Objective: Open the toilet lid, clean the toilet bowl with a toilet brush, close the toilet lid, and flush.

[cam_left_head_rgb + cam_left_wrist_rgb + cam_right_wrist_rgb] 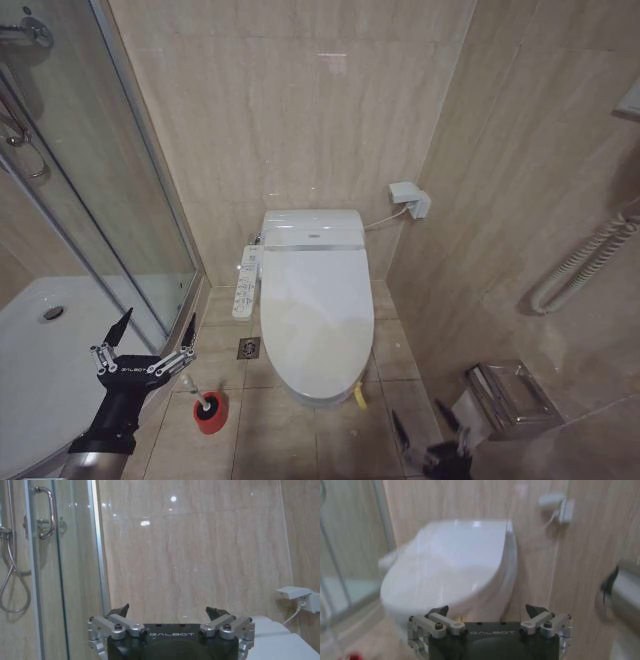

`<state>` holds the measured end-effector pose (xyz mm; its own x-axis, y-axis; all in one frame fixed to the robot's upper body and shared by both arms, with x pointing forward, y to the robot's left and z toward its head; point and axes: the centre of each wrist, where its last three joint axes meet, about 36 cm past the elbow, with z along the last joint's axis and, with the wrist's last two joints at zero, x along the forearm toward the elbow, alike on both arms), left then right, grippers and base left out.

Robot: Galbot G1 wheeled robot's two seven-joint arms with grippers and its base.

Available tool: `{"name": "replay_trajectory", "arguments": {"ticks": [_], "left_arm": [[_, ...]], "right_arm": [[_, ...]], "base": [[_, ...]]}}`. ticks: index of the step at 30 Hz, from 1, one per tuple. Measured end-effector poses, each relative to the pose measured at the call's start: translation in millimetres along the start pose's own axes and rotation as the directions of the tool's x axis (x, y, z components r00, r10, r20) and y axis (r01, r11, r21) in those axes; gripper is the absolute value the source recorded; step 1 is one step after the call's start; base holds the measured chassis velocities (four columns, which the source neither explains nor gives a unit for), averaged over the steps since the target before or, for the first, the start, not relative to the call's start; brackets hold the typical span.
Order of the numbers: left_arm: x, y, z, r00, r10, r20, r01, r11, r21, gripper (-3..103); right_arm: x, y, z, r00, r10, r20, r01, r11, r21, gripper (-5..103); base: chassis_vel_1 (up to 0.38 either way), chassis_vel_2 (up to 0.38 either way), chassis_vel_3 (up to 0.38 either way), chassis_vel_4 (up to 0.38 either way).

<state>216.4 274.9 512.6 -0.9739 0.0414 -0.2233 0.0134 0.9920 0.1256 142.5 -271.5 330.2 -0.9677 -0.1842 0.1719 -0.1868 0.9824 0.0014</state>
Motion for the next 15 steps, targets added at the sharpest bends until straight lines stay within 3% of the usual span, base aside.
{"name": "replay_trajectory", "arguments": {"ticks": [7, 15], "left_arm": [[0, 0.0, 0, 1.0, 0.0, 0.0, 0.0, 1.0, 0.0, 100], [0, 0.0, 0, 1.0, 0.0, 0.0, 0.0, 1.0, 0.0, 100]], "right_arm": [[5, 1, 40, 0.995, -0.023, -0.098, 0.022, 1.0, -0.007, 100], [-35, 15, 73, 0.985, -0.044, -0.167, 0.041, 0.999, -0.022, 100]], "base": [[0.0, 0.0, 0.0, 0.0], [0.0, 0.0, 0.0, 0.0]]}}
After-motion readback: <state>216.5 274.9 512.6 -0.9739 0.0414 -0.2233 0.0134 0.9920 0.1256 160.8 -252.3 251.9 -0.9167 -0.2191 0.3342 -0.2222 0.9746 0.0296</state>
